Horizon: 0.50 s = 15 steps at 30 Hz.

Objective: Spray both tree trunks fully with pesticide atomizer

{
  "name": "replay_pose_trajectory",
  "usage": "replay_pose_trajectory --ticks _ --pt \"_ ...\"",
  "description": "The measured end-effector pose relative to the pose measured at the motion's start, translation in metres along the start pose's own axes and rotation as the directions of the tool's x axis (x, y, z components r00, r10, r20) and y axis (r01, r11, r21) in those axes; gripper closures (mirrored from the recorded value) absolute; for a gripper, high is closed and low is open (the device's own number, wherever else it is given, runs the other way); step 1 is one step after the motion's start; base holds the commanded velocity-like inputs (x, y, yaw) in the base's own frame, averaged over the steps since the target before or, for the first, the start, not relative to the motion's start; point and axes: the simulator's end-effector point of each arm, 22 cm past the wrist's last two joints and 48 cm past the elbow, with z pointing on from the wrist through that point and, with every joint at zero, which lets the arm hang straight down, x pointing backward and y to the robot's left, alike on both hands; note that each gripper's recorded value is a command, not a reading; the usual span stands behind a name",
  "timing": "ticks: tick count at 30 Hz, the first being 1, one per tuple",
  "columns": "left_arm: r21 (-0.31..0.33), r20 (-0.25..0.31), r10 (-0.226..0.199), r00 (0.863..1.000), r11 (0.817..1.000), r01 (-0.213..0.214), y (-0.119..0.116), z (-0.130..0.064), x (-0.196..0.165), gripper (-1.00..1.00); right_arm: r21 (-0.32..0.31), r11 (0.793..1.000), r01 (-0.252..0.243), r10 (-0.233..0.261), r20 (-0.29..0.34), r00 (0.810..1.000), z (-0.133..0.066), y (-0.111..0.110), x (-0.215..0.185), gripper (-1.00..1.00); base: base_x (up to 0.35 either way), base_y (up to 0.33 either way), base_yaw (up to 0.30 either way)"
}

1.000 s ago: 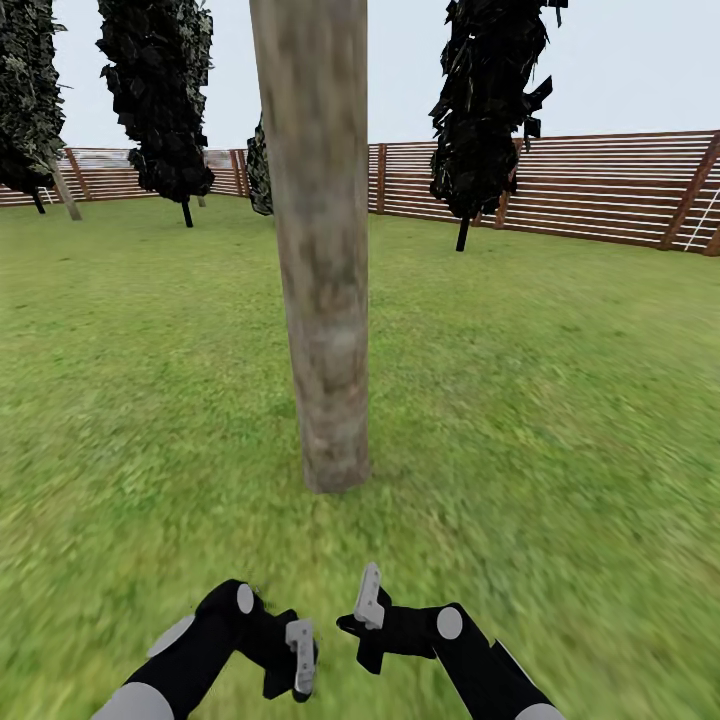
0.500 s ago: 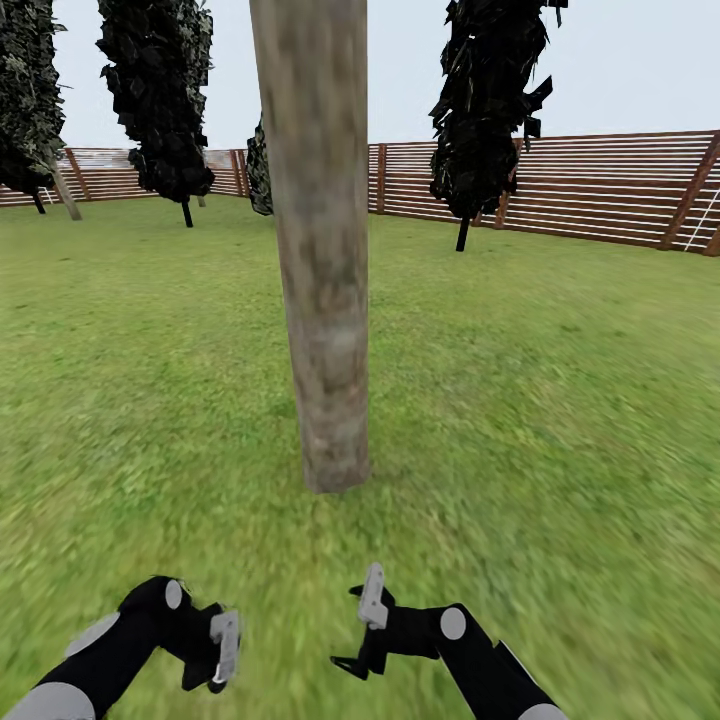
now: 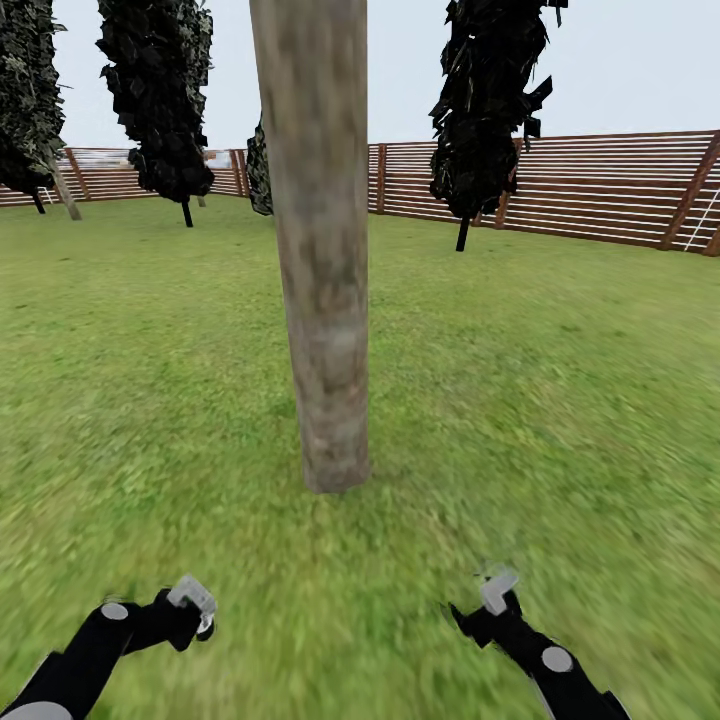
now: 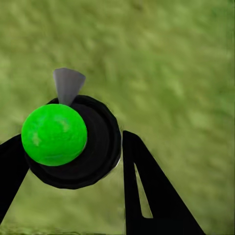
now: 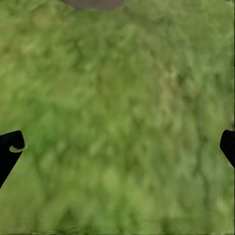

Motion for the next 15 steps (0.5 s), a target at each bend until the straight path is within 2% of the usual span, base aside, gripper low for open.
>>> replay_pose_trajectory --ticks 2,4,6,8,12,13,15 --pt "-0.043 -0.004 -0.055 0.998 0.998 0.055 0.004 0.005 0.009 1.00 0.099 0.995 -0.008 0.008 0.005 1.000 -0.010 -0.018 0.017 -1.00 0.000 0.000 0.000" --pt "-0.067 0.002 -0.103 0.995 0.992 0.103 0.000 0.011 0.011 1.00 0.231 0.973 -0.008 -0.001 0.040 0.999 -0.026 -0.039 0.029 -1.00 0.000 0.000 0.000" --pt "-0.066 0.007 -0.118 0.993 0.991 0.118 -0.006 0.015 0.011 1.00 0.321 0.947 -0.016 0.007 0.030 1.000 -0.043 -0.047 0.052 -1.00 0.000 0.000 0.000" --pt "-0.061 0.011 -0.121 0.993 0.991 0.121 -0.011 0.017 0.010 1.00 0.355 0.935 -0.019 0.012 0.023 1.000 -0.052 -0.048 0.064 -1.00 0.000 0.000 0.000" --pt "-0.046 0.011 -0.129 0.992 0.991 0.129 -0.023 0.022 0.006 1.00 0.358 0.933 -0.043 0.046 0.000 0.999 -0.057 -0.034 0.085 -1.00 0.104 0.000 0.000" --pt "-0.047 0.009 -0.132 0.991 0.990 0.132 -0.023 0.022 0.006 1.00 0.361 0.931 -0.054 0.058 -0.001 0.998 -0.058 -0.033 0.087 -1.00 0.286 -0.031 0.000" --pt "-0.074 -0.011 -0.159 0.987 0.985 0.158 -0.018 0.022 0.012 1.00 0.385 0.916 -0.115 0.120 0.010 0.993 -0.061 -0.034 0.093 -1.00 0.309 -0.083 0.000"
